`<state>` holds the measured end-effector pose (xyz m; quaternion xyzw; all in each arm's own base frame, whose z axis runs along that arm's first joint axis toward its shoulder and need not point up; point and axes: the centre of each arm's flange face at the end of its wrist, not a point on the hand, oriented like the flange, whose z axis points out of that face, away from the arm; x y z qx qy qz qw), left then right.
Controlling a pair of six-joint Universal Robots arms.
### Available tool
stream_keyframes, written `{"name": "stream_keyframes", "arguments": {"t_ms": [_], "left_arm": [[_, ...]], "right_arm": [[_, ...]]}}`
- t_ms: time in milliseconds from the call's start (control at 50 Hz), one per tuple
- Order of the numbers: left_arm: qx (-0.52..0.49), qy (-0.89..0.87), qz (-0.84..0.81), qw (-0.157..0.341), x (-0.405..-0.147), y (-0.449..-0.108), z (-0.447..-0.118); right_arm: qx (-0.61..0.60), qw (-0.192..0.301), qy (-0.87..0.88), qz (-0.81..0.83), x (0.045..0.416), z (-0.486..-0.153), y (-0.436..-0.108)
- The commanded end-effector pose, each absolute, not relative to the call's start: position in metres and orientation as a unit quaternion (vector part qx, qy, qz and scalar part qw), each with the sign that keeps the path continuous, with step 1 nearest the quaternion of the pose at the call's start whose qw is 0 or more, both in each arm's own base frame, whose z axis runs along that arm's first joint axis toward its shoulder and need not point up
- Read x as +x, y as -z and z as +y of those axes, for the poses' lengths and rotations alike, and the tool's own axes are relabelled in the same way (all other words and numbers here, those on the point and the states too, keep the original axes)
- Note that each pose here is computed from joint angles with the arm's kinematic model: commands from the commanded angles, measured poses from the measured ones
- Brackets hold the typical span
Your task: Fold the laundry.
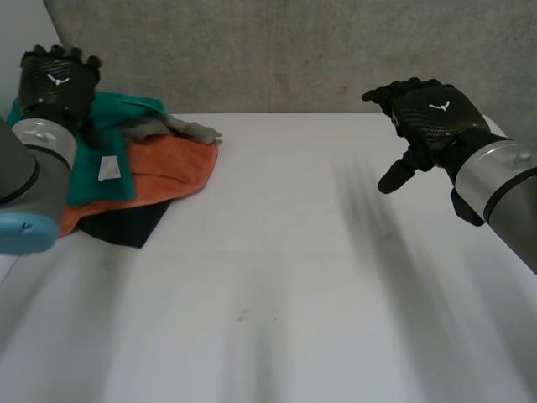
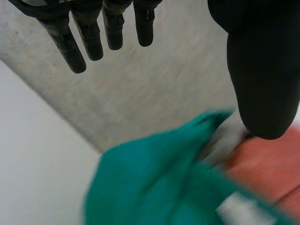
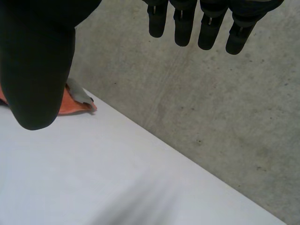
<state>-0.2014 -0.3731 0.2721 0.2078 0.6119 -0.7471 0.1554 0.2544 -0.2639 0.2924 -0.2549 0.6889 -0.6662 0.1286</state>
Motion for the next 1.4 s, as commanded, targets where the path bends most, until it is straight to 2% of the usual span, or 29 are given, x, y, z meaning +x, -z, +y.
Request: {"name": "stream_keyframes", "arguments": {"t_ms": [20,120,220,380,460,480,540,560,600,620,660,700,780,840,860,920,1000,1140,1220,1300,1380,1400], "left_arm": [[0.236,0.724,0.6,0.246,-0.164,-0.22,-0.449],[0.251,0.716,0.609,0.232,-0.154,-0.19,-0.473],[0.254,0.711,0.615,0.227,-0.153,-0.176,-0.479],[0.218,0.742,0.599,0.208,-0.154,-0.2,-0.486],[0.204,0.76,0.588,0.185,-0.168,-0.226,-0.472],[0.196,0.776,0.576,0.164,-0.177,-0.248,-0.46],[0.18,0.799,0.563,0.114,-0.196,-0.28,-0.431],[0.173,0.809,0.555,0.082,-0.208,-0.295,-0.413],[0.166,0.819,0.548,0.039,-0.223,-0.312,-0.391],[0.162,0.824,0.543,-0.004,-0.237,-0.323,-0.368],[0.161,0.822,0.544,-0.049,-0.253,-0.331,-0.343],[0.166,0.806,0.557,-0.112,-0.272,-0.331,-0.31],[0.19,0.767,0.586,-0.18,-0.301,-0.312,-0.269],[0.217,0.739,0.605,-0.204,-0.321,-0.29,-0.249],[0.236,0.72,0.617,-0.213,-0.333,-0.272,-0.24],[0.269,0.684,0.64,-0.223,-0.355,-0.236,-0.227],[0.29,0.664,0.657,-0.208,-0.362,-0.213,-0.228],[0.326,0.646,0.663,-0.194,-0.365,-0.204,-0.218],[0.329,0.647,0.66,-0.195,-0.361,-0.224,-0.208],[0.311,0.665,0.652,-0.19,-0.34,-0.26,-0.203],[0.285,0.69,0.643,-0.169,-0.317,-0.283,-0.215],[0.268,0.701,0.643,-0.152,-0.305,-0.29,-0.228]], "right_arm": [[-0.256,0.128,0.661,0.693,0.256,-0.265,-0.287],[-0.257,0.127,0.656,0.698,0.256,-0.267,-0.282],[-0.259,0.122,0.656,0.698,0.256,-0.269,-0.281],[-0.27,0.102,0.66,0.693,0.253,-0.271,-0.282],[-0.269,0.101,0.661,0.694,0.252,-0.271,-0.282],[-0.269,0.101,0.662,0.692,0.252,-0.271,-0.283],[-0.268,0.1,0.666,0.688,0.252,-0.27,-0.286],[-0.269,0.101,0.667,0.687,0.252,-0.27,-0.287],[-0.268,0.1,0.67,0.685,0.252,-0.271,-0.289],[-0.267,0.1,0.673,0.682,0.252,-0.27,-0.292],[-0.266,0.099,0.677,0.679,0.251,-0.269,-0.295],[-0.265,0.099,0.681,0.676,0.251,-0.268,-0.299],[-0.266,0.099,0.681,0.676,0.251,-0.268,-0.3],[-0.266,0.099,0.678,0.678,0.251,-0.268,-0.299],[-0.267,0.099,0.678,0.678,0.251,-0.267,-0.299],[-0.27,0.1,0.671,0.683,0.252,-0.266,-0.296],[-0.272,0.101,0.663,0.69,0.252,-0.267,-0.291],[-0.28,0.091,0.664,0.687,0.252,-0.268,-0.292],[-0.307,0.065,0.659,0.683,0.251,-0.267,-0.294],[-0.347,0.025,0.647,0.679,0.248,-0.263,-0.301],[-0.375,0.0,0.615,0.694,0.243,-0.254,-0.299],[-0.378,0.001,0.604,0.702,0.243,-0.251,-0.296]]}}
